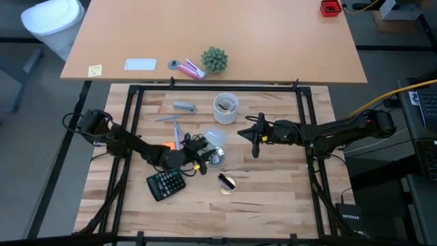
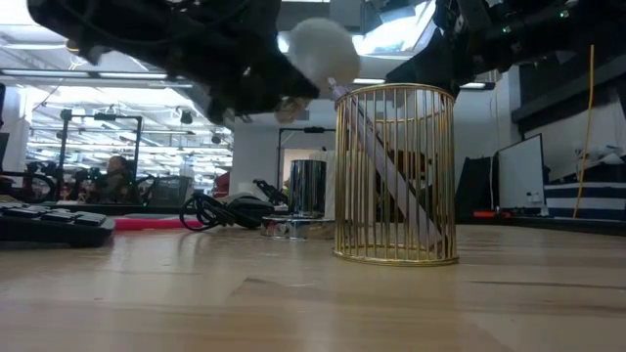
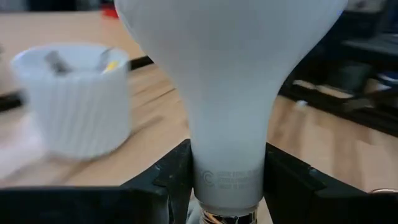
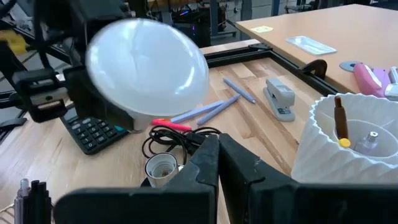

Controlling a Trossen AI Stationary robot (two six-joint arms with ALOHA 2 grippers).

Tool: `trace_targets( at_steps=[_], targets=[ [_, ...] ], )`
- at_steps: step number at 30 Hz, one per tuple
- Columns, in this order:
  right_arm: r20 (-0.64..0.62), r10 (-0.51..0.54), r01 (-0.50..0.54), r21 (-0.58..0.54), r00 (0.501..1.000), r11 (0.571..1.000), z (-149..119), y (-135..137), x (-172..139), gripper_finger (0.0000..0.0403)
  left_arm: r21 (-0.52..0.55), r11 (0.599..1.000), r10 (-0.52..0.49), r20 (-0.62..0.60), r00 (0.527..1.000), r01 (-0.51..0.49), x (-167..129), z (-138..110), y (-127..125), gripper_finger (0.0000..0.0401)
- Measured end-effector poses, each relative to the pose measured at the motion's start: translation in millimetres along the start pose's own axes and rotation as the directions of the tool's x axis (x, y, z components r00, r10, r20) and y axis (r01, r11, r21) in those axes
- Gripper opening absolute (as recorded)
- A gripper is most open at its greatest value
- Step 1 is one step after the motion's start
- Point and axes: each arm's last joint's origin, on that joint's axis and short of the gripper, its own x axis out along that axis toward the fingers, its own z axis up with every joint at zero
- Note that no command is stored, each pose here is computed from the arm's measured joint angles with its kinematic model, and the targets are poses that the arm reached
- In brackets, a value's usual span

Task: Screw lightbulb
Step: Insert the lightbulb into the lamp

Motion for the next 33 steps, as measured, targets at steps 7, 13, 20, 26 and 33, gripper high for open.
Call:
trace_targets(
  at_steps=[7, 13, 20, 26, 33],
  targets=[
    [-0.004, -0.001, 0.001, -0.001, 1.000, 1.000, -0.4, -0.1, 0.0, 0.0012, 0.096, 0.976, -0.196, 0.006, 0.981, 0.195, 21.0, 14.4, 16.6, 0.0153],
    [0.007, 0.001, -0.001, 0.003, 1.000, 1.000, 0.7, 0.1, 0.0, 0.0012, 0.112, 0.940, -0.324, -0.007, 0.946, 0.323, 32.8, 20.9, 29.9, 0.0153],
    [0.059, 0.027, -0.029, 0.045, 0.998, 0.999, 4.2, 1.7, 2.7, 0.0012, 0.111, 0.941, -0.320, -0.025, 0.947, 0.321, 41.2, 11.1, 34.3, 0.0153],
    [0.063, 0.061, -0.066, 0.090, 0.996, 0.994, -7.1, 4.4, 21.1, 0.0012, 0.083, 0.942, -0.322, -0.046, 0.946, 0.325, 48.1, -7.0, 34.1, 0.0153],
    [0.089, 0.091, -0.099, 0.097, 0.992, 0.990, -12.4, 7.1, 35.7, 0.0012, 0.068, 0.944, -0.315, -0.091, 0.945, 0.322, 47.1, -14.4, 35.9, 0.0153]
  ],
)
